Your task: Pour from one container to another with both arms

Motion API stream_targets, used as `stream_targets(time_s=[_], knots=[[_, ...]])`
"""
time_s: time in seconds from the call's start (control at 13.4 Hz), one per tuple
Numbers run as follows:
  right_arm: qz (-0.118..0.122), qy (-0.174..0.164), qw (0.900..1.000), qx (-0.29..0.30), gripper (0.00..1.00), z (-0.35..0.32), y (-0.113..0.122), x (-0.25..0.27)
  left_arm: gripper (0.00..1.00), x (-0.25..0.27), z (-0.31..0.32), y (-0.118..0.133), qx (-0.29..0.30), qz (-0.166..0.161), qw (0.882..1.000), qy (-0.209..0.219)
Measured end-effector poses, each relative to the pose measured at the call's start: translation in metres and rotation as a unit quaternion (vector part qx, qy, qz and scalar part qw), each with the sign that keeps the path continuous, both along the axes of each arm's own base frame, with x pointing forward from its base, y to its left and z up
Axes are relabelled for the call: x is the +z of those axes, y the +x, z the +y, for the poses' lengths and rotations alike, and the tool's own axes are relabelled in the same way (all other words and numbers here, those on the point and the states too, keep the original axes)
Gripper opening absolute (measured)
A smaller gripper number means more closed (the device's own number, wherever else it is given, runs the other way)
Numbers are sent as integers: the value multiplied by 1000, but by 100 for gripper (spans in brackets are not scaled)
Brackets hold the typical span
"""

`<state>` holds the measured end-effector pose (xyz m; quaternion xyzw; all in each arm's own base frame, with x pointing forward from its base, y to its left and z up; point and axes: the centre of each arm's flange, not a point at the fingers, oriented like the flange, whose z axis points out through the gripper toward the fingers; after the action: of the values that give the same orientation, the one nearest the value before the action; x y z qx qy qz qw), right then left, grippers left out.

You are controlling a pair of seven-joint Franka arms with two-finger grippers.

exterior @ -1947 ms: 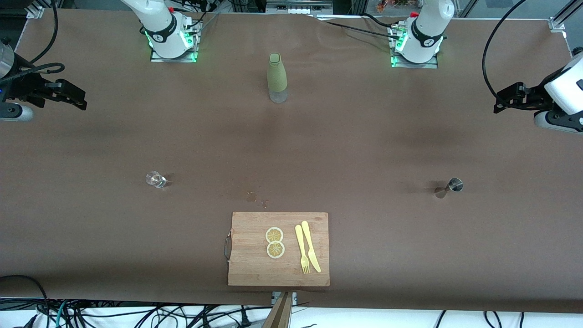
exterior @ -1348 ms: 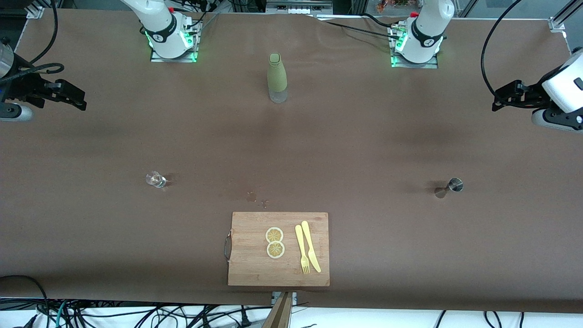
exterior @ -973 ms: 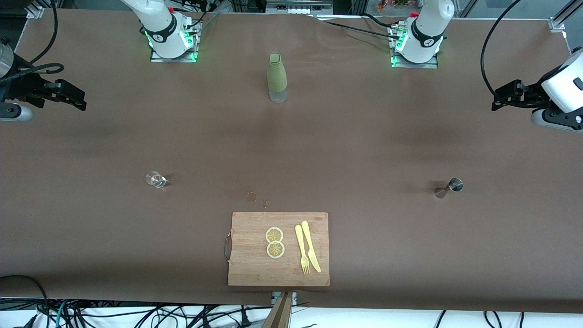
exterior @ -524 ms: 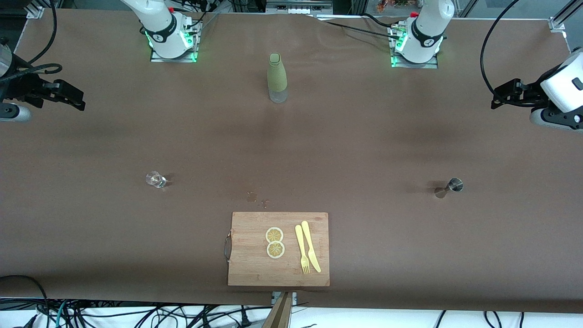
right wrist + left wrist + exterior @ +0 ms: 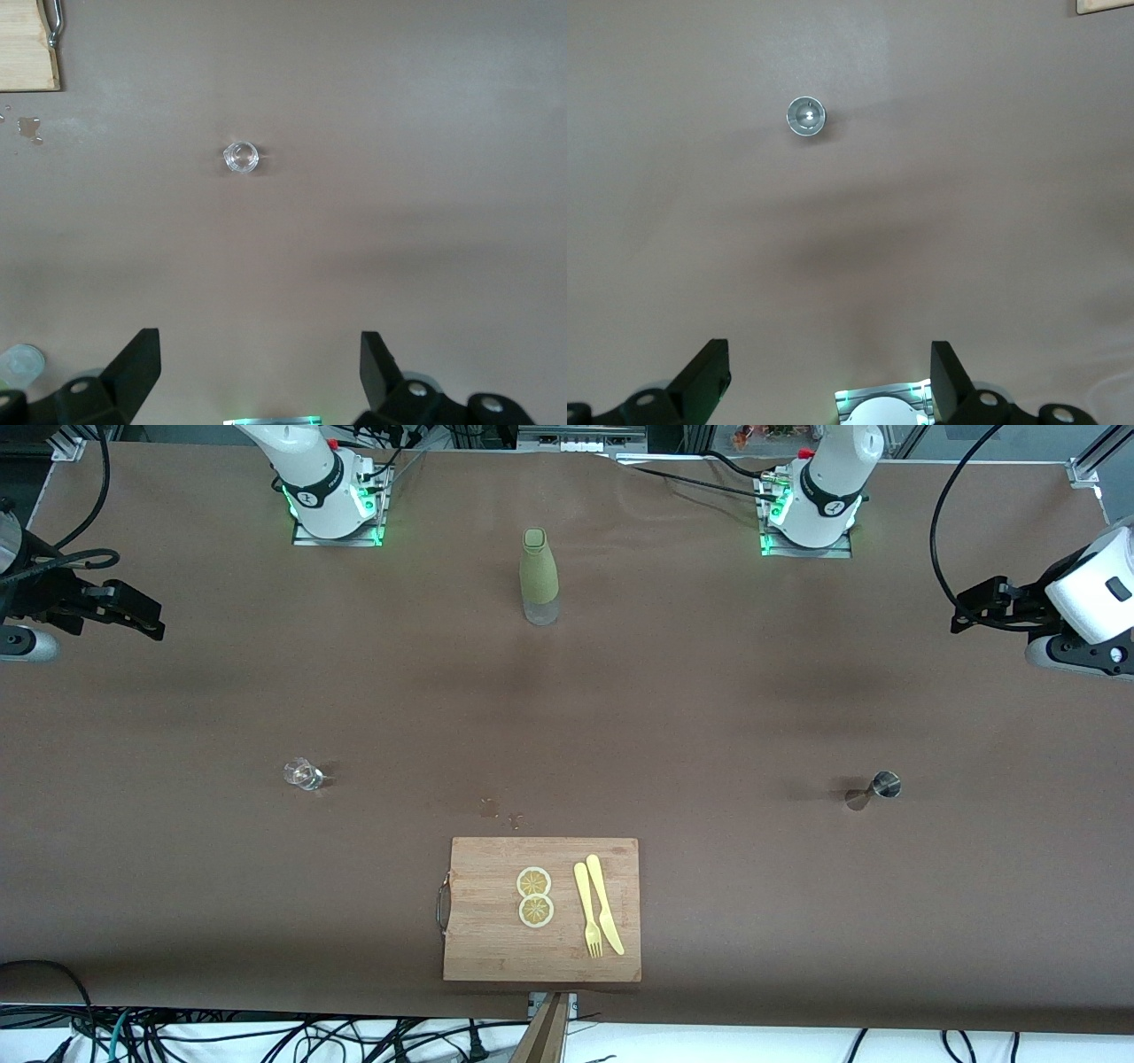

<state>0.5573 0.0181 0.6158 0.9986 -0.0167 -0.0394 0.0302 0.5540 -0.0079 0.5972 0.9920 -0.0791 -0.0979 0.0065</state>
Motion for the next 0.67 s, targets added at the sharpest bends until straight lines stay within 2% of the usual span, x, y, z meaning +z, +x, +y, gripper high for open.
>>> stream_targets(time_s=[0.67], knots=[[0,0,1000,0,100,0,0,0,100,-2,0,1,1,1,1000,0]])
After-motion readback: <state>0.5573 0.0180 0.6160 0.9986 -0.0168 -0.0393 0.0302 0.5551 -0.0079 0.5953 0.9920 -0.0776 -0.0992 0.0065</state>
